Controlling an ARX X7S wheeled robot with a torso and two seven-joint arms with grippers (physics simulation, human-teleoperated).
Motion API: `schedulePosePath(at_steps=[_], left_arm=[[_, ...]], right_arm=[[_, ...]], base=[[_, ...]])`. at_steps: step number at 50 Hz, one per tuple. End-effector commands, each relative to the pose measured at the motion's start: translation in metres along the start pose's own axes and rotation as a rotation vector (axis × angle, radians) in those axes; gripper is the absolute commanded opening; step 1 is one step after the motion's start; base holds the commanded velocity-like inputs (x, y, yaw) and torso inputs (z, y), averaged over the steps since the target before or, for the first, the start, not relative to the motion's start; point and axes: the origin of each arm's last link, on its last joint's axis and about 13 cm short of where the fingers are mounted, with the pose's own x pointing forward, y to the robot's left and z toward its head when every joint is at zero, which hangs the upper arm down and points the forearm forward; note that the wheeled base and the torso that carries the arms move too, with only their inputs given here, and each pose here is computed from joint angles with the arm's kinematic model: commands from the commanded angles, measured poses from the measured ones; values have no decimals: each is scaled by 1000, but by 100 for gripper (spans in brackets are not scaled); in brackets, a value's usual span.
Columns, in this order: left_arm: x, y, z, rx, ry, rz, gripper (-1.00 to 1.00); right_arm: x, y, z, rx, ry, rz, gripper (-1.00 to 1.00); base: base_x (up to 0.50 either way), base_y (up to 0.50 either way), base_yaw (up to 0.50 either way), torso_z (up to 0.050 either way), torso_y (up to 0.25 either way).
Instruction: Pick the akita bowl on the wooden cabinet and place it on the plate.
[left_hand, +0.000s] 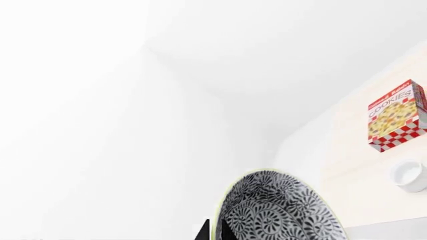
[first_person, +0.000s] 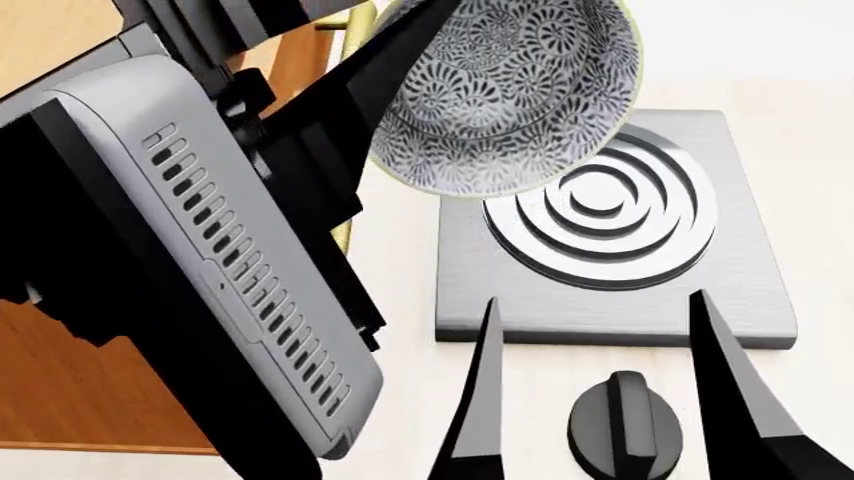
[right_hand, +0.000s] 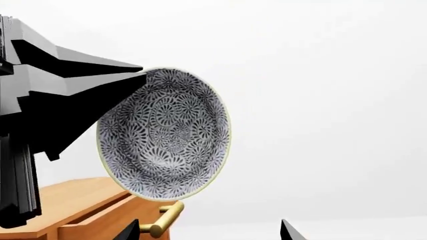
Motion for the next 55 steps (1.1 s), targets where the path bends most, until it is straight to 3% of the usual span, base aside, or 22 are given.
schedulePosePath(at_steps=[1,30,44,55], left_arm=[[-2,5,6,-17,-50,-5,-100],[-9,-13,-6,-41,-53,-14,-100],[-15,-8,1,-53,-76,10,-100],[-21,-20,10,-40,-107,-34,-100]], right_arm=[[2,-2,1,-12,-26,-10,100],[0,0,9,-12,-49,0,100],[1,-2,7,-9,-44,-10,100],[2,-2,7,-11,-43,-10,100]], base=[[0,0,0,0,0],[0,0,0,0,0],[0,0,0,0,1],[0,0,0,0,0]])
